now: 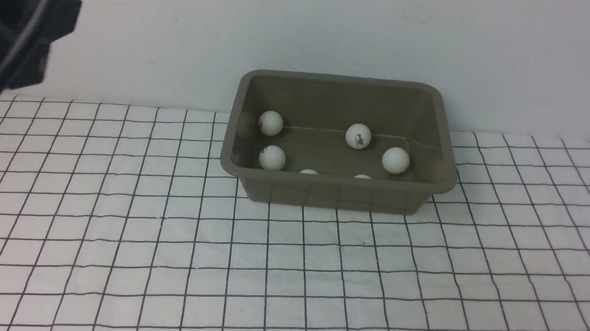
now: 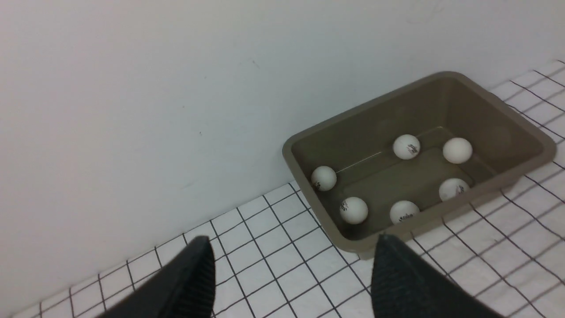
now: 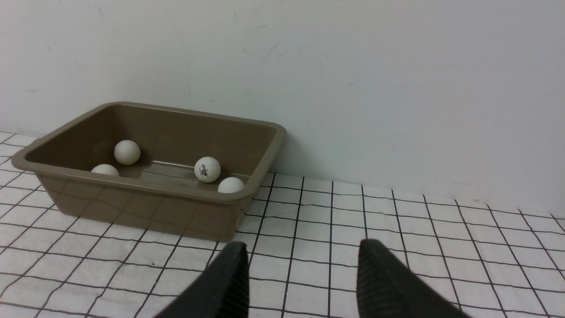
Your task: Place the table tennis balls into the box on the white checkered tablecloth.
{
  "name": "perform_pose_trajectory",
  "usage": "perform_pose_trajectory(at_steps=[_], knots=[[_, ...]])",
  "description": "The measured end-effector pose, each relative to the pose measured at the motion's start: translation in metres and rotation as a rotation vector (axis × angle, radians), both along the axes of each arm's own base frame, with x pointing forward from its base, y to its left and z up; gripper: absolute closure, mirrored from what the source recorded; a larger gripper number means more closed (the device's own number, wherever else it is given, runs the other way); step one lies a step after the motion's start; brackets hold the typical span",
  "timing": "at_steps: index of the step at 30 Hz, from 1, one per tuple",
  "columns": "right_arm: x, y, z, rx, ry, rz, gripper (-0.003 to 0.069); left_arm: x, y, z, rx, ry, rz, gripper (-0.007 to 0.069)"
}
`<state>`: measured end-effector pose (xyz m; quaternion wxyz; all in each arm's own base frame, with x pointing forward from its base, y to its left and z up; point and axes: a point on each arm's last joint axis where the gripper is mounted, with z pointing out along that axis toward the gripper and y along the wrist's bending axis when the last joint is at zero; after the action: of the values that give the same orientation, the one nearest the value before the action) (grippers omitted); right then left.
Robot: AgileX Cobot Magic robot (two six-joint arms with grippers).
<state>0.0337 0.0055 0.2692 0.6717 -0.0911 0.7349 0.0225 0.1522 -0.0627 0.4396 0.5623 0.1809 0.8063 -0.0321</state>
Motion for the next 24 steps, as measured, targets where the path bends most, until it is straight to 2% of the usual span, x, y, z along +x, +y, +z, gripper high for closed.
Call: perform_pose_trajectory(at_steps=[4, 10, 12, 13, 20, 24], knots=[[0.0, 0.0, 0.0, 0.0, 0.0, 0.0, 0.0342, -0.033, 0.013, 0.008, 0.037, -0.029, -0.077, 0.0197], [0.0, 0.0, 0.0, 0.0, 0.0, 0.0, 0.0342, -0.07, 0.031, 0.003, 0.005, -0.043, -0.092, 0.0196], [0.0, 0.0, 0.0, 0.0, 0.0, 0.0, 0.0342, -0.078, 0.037, -0.013, 0.002, -0.04, -0.084, 0.0196], [0.0, 0.0, 0.0, 0.0, 0.0, 0.0, 0.0342, -0.082, 0.04, -0.033, -0.014, -0.039, -0.055, 0.0196], [0.0, 0.0, 0.0, 0.0, 0.0, 0.0, 0.0342, -0.088, 0.049, -0.115, -0.008, -0.02, 0.026, 0.0196], [0.0, 0.0, 0.0, 0.0, 0.0, 0.0, 0.0342, -0.091, 0.051, -0.145, -0.023, 0.029, 0.064, 0.0196]])
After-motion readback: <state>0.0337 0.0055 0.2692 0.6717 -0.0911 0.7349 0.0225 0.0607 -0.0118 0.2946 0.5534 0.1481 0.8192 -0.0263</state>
